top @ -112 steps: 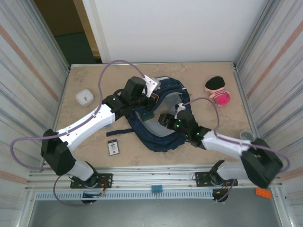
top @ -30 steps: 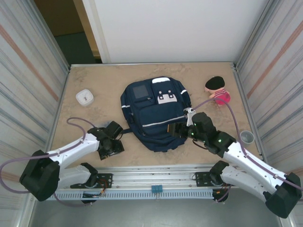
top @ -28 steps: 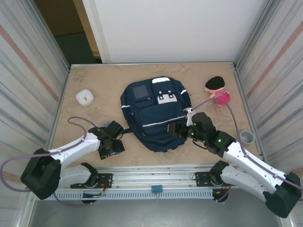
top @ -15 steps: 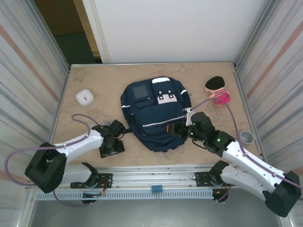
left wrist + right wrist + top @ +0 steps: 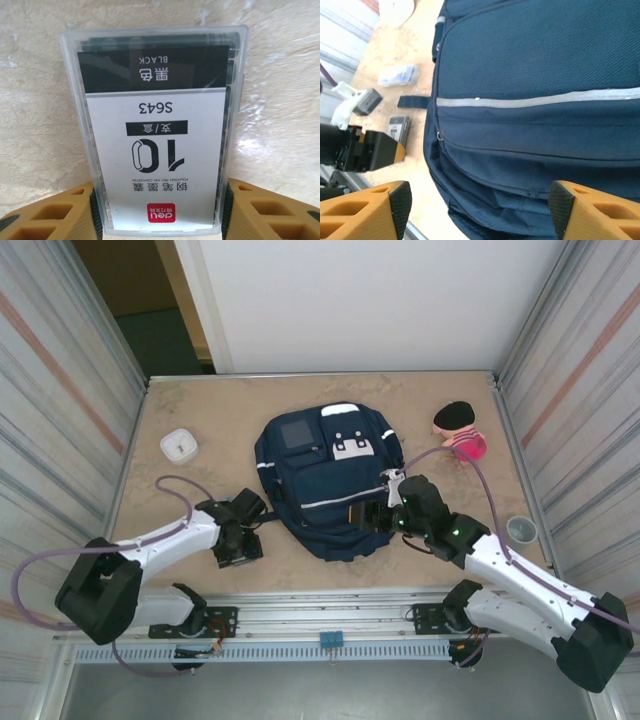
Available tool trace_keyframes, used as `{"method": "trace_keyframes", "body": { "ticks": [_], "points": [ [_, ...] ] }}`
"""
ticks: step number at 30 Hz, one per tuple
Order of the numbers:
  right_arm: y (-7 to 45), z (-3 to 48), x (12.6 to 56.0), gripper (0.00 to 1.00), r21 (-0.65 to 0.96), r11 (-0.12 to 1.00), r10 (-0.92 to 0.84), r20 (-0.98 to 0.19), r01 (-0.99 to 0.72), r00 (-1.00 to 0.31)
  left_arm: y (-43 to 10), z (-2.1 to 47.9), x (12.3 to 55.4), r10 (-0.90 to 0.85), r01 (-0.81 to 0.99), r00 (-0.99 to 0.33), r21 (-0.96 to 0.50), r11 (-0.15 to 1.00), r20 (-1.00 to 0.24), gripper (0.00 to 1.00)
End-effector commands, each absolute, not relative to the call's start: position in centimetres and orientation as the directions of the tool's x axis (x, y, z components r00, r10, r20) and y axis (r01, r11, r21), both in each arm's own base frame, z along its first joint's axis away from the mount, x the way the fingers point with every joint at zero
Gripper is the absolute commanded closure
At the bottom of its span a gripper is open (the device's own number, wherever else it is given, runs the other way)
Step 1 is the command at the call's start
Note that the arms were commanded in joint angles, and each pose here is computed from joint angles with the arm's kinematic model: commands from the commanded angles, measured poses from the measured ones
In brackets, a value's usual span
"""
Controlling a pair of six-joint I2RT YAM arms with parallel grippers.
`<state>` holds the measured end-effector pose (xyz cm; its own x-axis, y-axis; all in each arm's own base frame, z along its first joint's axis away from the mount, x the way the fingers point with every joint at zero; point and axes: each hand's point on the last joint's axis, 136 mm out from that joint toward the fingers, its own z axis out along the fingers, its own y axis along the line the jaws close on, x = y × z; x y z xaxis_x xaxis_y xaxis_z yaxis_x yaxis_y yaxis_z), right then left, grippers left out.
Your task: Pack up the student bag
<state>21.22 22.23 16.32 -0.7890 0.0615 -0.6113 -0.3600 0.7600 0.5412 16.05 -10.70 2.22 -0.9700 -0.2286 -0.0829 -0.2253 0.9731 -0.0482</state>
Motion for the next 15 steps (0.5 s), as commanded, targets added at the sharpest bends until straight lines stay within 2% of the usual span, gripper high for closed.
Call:
{"method": "trace_keyframes", "body": {
  "ticks": [1, 3, 8, 11, 15],
  "points": [
    [24.5, 18.4, 21.1, 0.26, 0.569, 0.689, 0.013, -0.630, -0.449, -0.777, -11.5, 4.0, 16.9, -0.239, -0.225, -0.961, -0.113, 0.968, -0.139, 0.50],
    [25.4, 18.5, 20.7, 0.26, 0.585, 0.656, -0.023, -0.616, -0.477, -0.788, -12.5, 5.0, 17.4, -0.198, -0.170, -0.962, -0.152, 0.974, -0.188, 0.50],
    [26.9, 17.7, 20.9, 0.28, 0.613, 0.630, -0.098, -0.547, -0.477, -0.832, -16.9, 7.5, 19.3, 0.007, 0.099, -0.930, -0.231, 0.968, -0.369, 0.51],
    [27.1, 18.1, 21.5, 0.27, 0.674, 0.587, -0.094, -0.495, -0.449, -0.864, -20.1, 9.2, 20.4, 0.110, 0.274, -0.860, -0.270, 0.923, -0.498, 0.52],
    [27.3, 18.6, 21.4, 0.27, 0.758, 0.513, -0.130, -0.397, -0.404, -0.909, -23.5, 11.2, 21.3, 0.234, 0.494, -0.726, -0.253, 0.832, -0.647, 0.53]
  ]
}}
